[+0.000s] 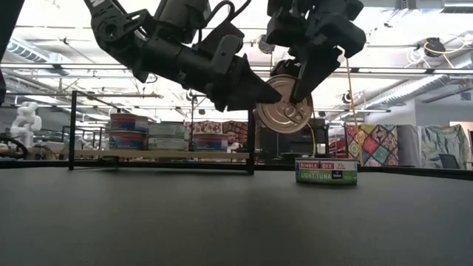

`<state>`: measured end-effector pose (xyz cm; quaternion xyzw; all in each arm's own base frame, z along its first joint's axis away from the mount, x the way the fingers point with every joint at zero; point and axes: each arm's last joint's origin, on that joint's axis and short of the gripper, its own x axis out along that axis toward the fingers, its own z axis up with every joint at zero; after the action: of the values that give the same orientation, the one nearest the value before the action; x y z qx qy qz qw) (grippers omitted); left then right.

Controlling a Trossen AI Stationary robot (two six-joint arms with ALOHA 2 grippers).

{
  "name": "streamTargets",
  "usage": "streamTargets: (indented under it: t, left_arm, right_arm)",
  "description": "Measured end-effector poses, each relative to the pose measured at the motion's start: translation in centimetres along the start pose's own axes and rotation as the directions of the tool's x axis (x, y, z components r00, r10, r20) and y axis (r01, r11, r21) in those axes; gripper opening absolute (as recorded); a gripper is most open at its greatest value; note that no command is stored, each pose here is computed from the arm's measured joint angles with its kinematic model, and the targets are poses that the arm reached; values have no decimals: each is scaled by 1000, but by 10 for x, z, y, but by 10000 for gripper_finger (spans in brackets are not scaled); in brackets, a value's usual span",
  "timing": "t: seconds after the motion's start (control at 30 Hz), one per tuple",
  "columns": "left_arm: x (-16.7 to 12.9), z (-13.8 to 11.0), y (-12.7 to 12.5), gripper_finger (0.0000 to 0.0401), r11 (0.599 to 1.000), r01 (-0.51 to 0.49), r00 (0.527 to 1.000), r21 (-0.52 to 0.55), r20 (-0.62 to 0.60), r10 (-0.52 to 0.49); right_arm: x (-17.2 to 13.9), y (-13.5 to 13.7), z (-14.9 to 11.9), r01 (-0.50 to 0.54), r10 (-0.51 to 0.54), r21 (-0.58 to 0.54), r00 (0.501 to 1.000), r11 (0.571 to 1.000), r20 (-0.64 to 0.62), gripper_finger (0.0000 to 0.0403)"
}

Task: Stack canned seafood by type on shelf
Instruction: Stack the blue tuna can on top of the blue tuna on the shelf

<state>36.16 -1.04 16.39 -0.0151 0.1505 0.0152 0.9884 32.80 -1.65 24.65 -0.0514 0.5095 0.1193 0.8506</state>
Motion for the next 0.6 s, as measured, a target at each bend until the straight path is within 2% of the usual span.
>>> streamTargets:
  t: [0.1, 0.3, 0.47, 0.6]
  left_arm:
    - [0, 0, 0, 197, 1000, 0, 1000, 6, 1, 0]
    - [-1, 1, 0, 198, 1000, -1, 1000, -1, -2, 1]
    - [-5, 5, 1, 198, 1000, -4, 1000, -2, -12, 4]
    - [-27, 32, 9, 198, 1000, -28, 999, -14, -28, 27]
  right_arm:
    - [0, 0, 0, -8, 8, 8, 1000, 1000, -3, 192]
    - [-3, 1, 0, -6, 7, 28, 1000, 1000, -26, 255]
    - [-33, 2, 9, 44, -39, 33, 991, 999, -131, 297]
    - [-60, 5, 15, 48, -32, 86, 982, 995, -184, 311]
